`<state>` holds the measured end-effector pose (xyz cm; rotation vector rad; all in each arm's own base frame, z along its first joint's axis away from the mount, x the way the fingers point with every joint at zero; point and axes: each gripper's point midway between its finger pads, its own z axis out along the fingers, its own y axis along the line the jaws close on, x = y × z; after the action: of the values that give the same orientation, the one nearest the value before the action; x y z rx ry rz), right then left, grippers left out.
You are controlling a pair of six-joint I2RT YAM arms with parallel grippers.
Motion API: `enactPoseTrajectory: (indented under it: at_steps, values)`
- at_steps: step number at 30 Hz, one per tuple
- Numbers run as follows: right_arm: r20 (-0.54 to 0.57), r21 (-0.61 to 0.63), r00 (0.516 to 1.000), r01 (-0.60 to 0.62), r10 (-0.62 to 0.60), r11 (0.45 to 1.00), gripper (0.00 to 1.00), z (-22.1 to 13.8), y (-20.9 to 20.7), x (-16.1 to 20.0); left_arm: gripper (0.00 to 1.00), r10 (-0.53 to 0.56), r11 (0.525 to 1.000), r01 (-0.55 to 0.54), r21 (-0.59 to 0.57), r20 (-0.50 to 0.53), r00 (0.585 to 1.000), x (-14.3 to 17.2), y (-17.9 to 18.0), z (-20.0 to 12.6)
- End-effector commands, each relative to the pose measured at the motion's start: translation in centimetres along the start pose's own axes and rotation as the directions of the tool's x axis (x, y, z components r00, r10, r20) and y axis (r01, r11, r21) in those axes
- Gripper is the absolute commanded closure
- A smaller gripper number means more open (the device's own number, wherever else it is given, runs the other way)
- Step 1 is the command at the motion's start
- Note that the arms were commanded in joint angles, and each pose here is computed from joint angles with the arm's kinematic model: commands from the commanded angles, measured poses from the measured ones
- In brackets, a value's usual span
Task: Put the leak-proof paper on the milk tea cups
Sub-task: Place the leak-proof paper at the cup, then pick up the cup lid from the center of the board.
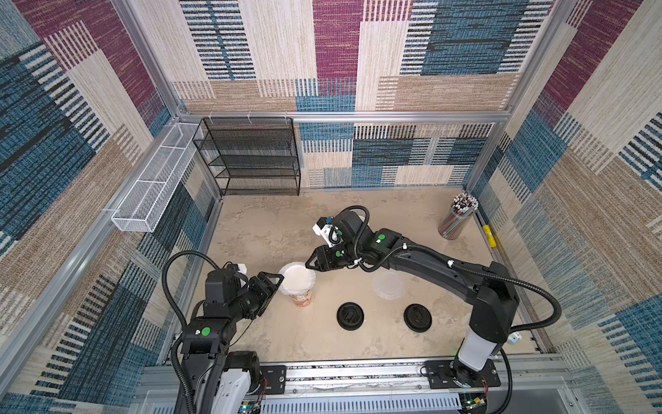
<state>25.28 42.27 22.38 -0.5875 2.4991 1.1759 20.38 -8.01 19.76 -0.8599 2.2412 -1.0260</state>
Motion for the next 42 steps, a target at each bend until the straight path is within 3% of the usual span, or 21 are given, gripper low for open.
enactPoseTrajectory:
  at_steps: [1,8,10,11,12,14,20,28,36,42]
  values:
    - [0.09,0.034,0.993,0.072,-0.075,0.997,0.45,-1.9,0.6,-1.4,0.28,0.035,0.999,-0.035,-0.003,0.028,0.999,-0.4,-0.2,-0.3]
    - [0.229,0.27,0.917,0.263,-0.327,0.926,0.33,-6.6,-2.8,0.3,0.28,0.047,0.998,-0.043,-0.046,0.083,0.995,-1.0,0.2,-1.3]
    - [0.217,0.328,0.883,0.337,-0.417,0.883,0.32,-6.8,-4.1,2.3,0.28,0.046,0.997,-0.04,-0.062,0.104,0.993,-1.3,0.5,-1.6]
    - [0.191,0.328,0.873,0.375,-0.449,0.867,0.28,-6.4,-4.7,3.8,0.28,0.042,0.997,-0.033,-0.074,0.115,0.992,-1.3,0.7,-1.8]
    - [0.167,0.314,0.867,0.405,-0.47,0.858,0.17,-6.0,-5.1,5.1,0.27,0.039,0.996,-0.029,-0.082,0.128,0.991,-1.5,0.8,-2.0]
    - [0.117,0.308,0.865,0.436,-0.488,0.846,0.13,-5.4,-6.5,7.5,0.27,0.034,0.995,-0.02,-0.096,0.152,0.988,-1.7,1.2,-2.3]
    - [-0.022,0.397,0.933,0.337,-0.358,0.854,0.15,-3.7,-10.9,10.8,0.27,0.02,0.994,-0.001,-0.113,0.172,0.985,-1.7,1.7,-2.7]
    - [-0.167,0.49,0.971,0.233,-0.172,0.84,0.2,-0.4,-13.5,15.1,0.27,0.01,0.993,0.011,-0.116,0.176,0.984,-1.7,1.8,-2.7]
    - [-0.207,0.511,0.976,0.164,-0.064,0.844,0.19,0.7,-13.9,16.7,0.27,0.005,0.993,0.016,-0.118,0.174,0.985,-1.7,1.9,-2.7]
    - [-0.243,0.534,0.968,0.185,-0.06,0.825,0.25,0.9,-13.9,17.0,0.27,0.004,0.993,0.016,-0.115,0.172,0.985,-1.6,1.8,-2.7]
